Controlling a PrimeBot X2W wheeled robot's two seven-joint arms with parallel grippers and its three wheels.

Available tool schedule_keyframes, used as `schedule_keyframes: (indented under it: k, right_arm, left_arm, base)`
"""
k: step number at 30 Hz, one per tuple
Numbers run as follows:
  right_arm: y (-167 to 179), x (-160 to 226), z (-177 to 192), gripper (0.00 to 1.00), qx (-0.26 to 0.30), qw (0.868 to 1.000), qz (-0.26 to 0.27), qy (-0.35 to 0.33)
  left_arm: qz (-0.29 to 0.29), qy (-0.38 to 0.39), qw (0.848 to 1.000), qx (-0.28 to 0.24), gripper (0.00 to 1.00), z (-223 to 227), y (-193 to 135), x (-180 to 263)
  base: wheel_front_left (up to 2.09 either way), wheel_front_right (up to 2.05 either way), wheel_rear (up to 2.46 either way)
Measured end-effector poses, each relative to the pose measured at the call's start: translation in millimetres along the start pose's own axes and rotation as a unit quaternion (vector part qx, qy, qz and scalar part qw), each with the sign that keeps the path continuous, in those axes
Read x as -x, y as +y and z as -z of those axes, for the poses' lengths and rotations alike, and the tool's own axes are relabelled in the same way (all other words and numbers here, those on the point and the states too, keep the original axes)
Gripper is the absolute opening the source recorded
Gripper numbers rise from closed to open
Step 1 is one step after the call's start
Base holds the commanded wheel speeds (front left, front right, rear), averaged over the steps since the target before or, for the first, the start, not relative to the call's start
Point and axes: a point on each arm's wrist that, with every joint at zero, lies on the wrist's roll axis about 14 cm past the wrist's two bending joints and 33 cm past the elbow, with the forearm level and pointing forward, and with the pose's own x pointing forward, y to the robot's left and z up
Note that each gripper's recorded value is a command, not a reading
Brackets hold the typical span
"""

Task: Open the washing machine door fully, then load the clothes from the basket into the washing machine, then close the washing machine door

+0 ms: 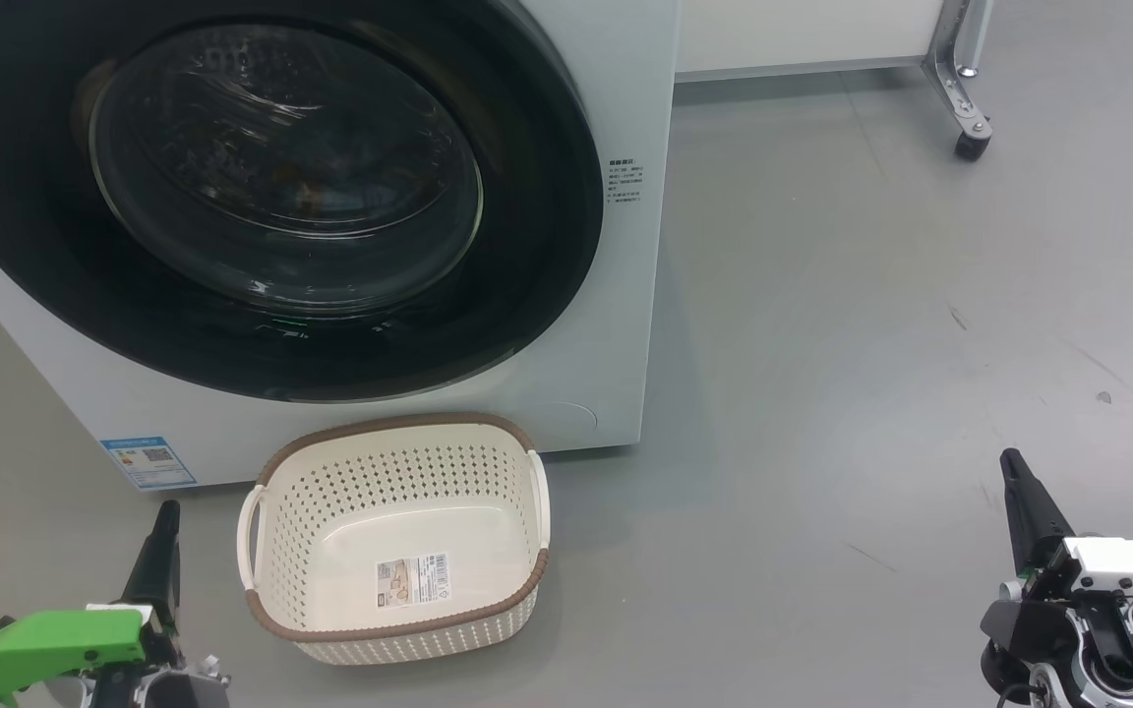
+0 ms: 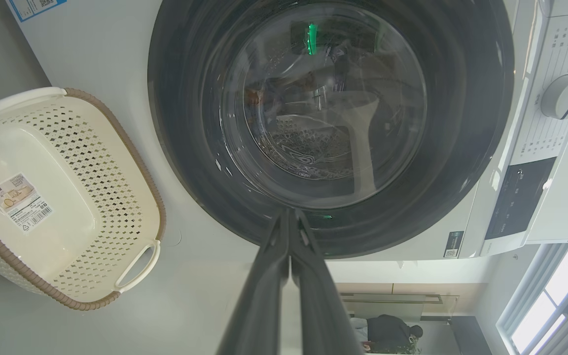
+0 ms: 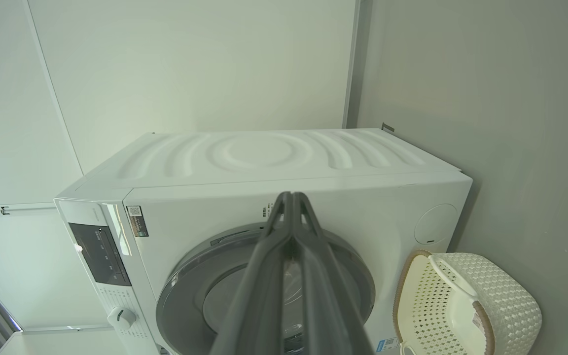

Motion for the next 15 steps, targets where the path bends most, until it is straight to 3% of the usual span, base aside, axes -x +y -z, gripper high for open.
schedule_keyframes:
  k: [15]
  right_arm:
    - [-0.2,0.0,0.2,0.0,0.0,1.0,0.0,0.002]
  left_arm:
    - [0.0,0.0,1.0,0.0,0.0,0.0,0.0,0.0]
  base:
    - [0.0,0.0,0.0]
